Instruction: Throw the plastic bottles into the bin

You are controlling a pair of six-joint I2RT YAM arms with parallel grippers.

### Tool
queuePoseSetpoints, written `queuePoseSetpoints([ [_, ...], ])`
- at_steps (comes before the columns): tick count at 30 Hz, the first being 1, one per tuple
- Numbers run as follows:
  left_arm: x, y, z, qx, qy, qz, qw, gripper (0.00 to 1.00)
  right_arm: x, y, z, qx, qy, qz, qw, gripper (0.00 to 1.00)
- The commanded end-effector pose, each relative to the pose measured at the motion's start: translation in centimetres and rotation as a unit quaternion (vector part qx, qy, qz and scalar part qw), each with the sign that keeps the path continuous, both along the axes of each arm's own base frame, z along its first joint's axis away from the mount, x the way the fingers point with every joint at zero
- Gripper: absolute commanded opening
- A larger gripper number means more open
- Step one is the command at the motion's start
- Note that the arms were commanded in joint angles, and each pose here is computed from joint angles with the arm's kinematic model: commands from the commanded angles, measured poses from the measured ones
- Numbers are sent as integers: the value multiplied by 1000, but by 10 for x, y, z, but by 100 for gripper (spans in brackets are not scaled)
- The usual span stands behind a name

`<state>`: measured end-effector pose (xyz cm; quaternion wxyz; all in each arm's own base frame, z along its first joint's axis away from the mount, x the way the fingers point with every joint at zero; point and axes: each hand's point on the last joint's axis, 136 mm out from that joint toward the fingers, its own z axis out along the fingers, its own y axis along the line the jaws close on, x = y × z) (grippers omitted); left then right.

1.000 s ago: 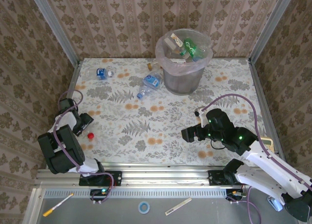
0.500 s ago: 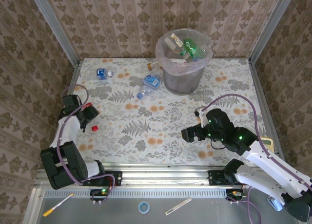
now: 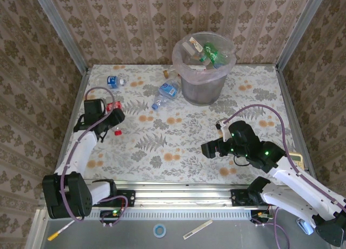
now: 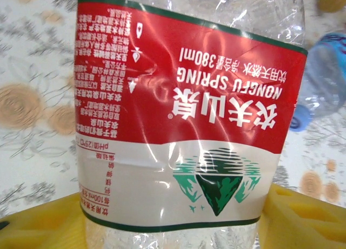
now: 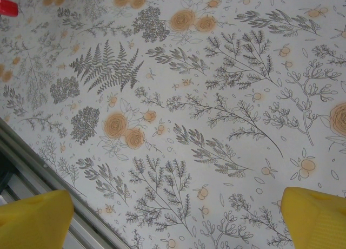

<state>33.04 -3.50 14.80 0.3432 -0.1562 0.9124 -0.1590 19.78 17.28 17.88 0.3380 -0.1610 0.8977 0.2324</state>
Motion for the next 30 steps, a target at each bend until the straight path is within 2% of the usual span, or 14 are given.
queuePoseSetpoints([
  [1,8,-18,30,-1,-46,-32,998,67,-2,-3,4,1,-1,0,1000,100],
  [9,-2,-72,62,-3,-97,-117,988,67,-3,-6,13,2,-9,-4,1000,100],
  [15,-21,-128,84,-16,-154,-203,967,67,-2,-10,19,-6,-16,-11,1000,100],
  [19,-34,-160,98,-47,-190,-247,949,68,-2,-13,24,-8,-22,-15,1000,100],
  [30,-51,-208,118,-57,-221,-305,924,67,-3,-20,31,-6,-42,-26,999,100],
])
